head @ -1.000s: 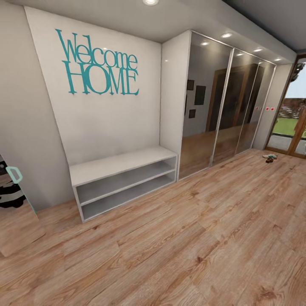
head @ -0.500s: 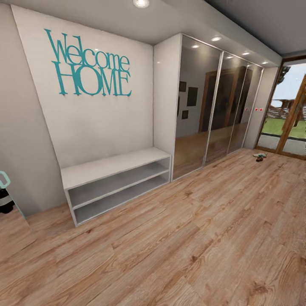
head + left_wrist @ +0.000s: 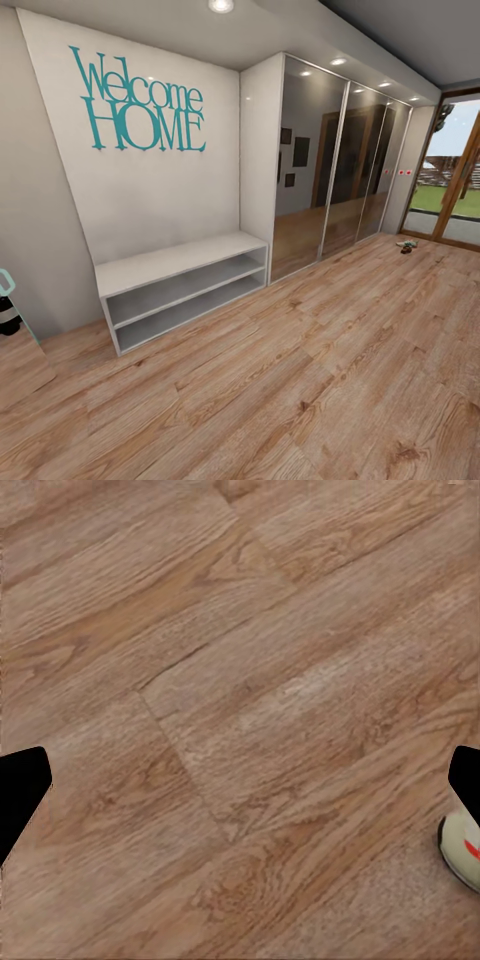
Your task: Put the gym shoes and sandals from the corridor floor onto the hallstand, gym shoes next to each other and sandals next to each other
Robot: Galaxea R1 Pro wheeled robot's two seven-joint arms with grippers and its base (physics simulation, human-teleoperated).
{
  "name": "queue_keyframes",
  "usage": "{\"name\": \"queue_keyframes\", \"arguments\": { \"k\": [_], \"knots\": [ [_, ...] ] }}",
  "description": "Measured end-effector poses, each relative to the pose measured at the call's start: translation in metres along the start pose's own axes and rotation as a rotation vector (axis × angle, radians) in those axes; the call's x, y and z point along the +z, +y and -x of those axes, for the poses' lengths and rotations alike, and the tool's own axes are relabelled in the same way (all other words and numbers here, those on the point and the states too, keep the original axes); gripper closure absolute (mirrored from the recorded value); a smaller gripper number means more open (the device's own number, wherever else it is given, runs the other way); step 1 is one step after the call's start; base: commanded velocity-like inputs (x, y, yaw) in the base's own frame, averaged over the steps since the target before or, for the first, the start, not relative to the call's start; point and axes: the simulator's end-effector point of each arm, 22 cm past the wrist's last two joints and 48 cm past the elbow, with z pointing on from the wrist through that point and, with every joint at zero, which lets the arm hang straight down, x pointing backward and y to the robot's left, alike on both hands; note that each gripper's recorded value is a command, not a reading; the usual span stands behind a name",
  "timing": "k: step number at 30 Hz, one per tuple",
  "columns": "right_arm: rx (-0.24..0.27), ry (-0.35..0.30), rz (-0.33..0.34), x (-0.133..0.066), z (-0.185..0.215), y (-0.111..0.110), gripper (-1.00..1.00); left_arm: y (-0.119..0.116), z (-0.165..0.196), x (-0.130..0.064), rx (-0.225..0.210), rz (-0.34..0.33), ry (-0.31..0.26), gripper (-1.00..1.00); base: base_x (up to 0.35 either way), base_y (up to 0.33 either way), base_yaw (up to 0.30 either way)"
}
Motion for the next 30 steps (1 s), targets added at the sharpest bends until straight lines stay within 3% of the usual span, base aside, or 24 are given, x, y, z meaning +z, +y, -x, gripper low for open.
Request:
{"name": "queue_keyframes", "arguments": {
  "k": [6, 7, 12, 16, 18, 19, 20, 24, 25, 30],
  "knots": [
    [-0.235, -0.062, 0.051, 0.003, 0.029, 0.012, -1.00, 0.009, 0.052, 0.017, 0.005, 0.009, -0.068, -1.00, 0.000, 0.000, 0.000],
    [-0.371, -0.112, 0.068, 0.003, 0.051, 0.019, -1.00, 0.014, 0.085, 0.027, 0.008, 0.008, -0.109, -1.00, 0.000, 0.000, 0.000],
    [-0.486, -0.180, 0.077, 0.005, 0.086, 0.026, -1.00, 0.008, 0.140, 0.040, 0.014, -0.030, -0.166, -1.00, 0.000, 0.000, 0.000],
    [-0.521, -0.208, 0.124, 0.009, 0.109, 0.038, -1.00, 0.001, 0.168, 0.047, 0.019, -0.074, -0.175, -1.00, 0.000, 0.000, 0.000],
    [-0.538, -0.222, 0.196, 0.014, 0.129, 0.054, -1.00, -0.001, 0.187, 0.051, 0.022, -0.104, -0.167, -1.00, 0.000, 0.000, 0.000],
    [-0.556, -0.207, 0.309, 0.019, 0.152, 0.074, -1.00, 0.004, 0.207, 0.056, 0.021, -0.136, -0.130, -1.00, 0.000, 0.000, 0.000],
    [-0.557, -0.208, 0.332, 0.023, 0.172, 0.078, -1.00, 0.005, 0.224, 0.058, 0.019, -0.148, -0.128, -1.00, 0.000, 0.000, 0.000],
    [-0.556, -0.172, 0.354, 0.026, 0.179, 0.080, -1.00, 0.003, 0.245, 0.059, 0.019, -0.174, -0.124, -1.00, 0.000, 0.000, 0.000],
    [-0.551, -0.146, 0.365, 0.028, 0.181, 0.081, -1.00, -0.002, 0.267, 0.059, 0.023, -0.203, -0.137, -1.00, 0.000, 0.000, 0.000],
    [-0.551, -0.136, 0.372, 0.028, 0.180, 0.083, -1.00, -0.004, 0.273, 0.059, 0.026, -0.214, -0.140, -1.00, 0.000, 0.000, 0.000]
  ]
}}
